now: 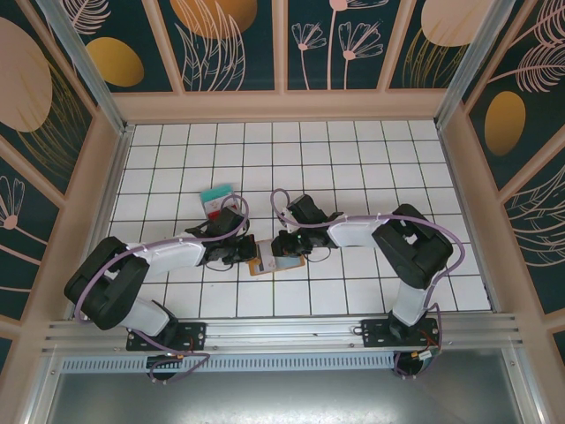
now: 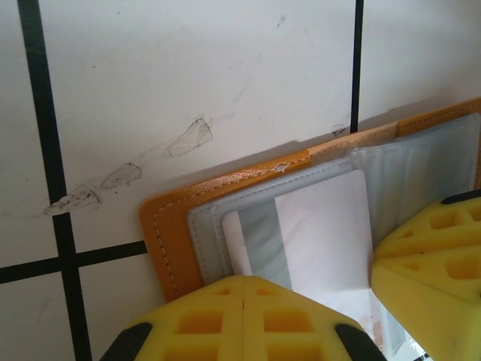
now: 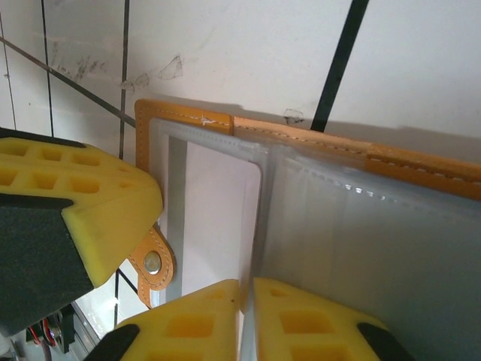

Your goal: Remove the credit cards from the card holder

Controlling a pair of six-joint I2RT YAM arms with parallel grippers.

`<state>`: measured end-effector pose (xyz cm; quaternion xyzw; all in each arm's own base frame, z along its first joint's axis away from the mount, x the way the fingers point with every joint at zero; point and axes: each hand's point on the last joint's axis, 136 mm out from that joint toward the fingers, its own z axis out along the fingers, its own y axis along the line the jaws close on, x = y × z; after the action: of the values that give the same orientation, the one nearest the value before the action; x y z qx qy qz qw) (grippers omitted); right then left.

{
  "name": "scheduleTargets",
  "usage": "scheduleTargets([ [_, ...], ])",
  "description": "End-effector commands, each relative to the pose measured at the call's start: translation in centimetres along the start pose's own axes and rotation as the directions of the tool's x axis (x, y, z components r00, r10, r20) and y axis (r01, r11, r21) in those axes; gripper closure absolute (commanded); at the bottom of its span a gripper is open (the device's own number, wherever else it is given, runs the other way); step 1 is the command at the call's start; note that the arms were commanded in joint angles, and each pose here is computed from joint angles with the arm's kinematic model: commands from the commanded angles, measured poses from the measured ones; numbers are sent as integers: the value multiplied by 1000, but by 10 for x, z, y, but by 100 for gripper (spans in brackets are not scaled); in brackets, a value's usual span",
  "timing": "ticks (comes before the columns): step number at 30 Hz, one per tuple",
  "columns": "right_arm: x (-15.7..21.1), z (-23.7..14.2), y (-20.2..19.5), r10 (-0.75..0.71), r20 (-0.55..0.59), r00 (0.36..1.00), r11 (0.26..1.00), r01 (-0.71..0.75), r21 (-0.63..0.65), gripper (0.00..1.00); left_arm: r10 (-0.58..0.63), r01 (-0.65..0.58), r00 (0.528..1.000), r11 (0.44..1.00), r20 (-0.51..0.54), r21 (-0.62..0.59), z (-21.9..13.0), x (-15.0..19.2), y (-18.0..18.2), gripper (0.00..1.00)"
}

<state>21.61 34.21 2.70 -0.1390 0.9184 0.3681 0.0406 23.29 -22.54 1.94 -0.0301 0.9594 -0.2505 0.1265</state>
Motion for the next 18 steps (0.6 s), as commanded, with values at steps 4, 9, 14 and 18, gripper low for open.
scheduleTargets([
  [4,8,5,-1,2,-28,1000,1000,-3,-10,95,-14,13,999,1000,-36,-24,5,10,11,96],
  [9,7,3,5,-7,-28,1000,999,6,-33,85,-14,13,999,1000,-38,-19,5,9,9,96],
  [14,9,6,4,-5,-39,999,999,3,-43,85,-14,14,999,1000,-40,-9,5,10,7,96],
  [18,8,7,4,-6,-39,999,999,5,-44,86,-12,12,999,1000,-41,-2,5,10,5,96],
])
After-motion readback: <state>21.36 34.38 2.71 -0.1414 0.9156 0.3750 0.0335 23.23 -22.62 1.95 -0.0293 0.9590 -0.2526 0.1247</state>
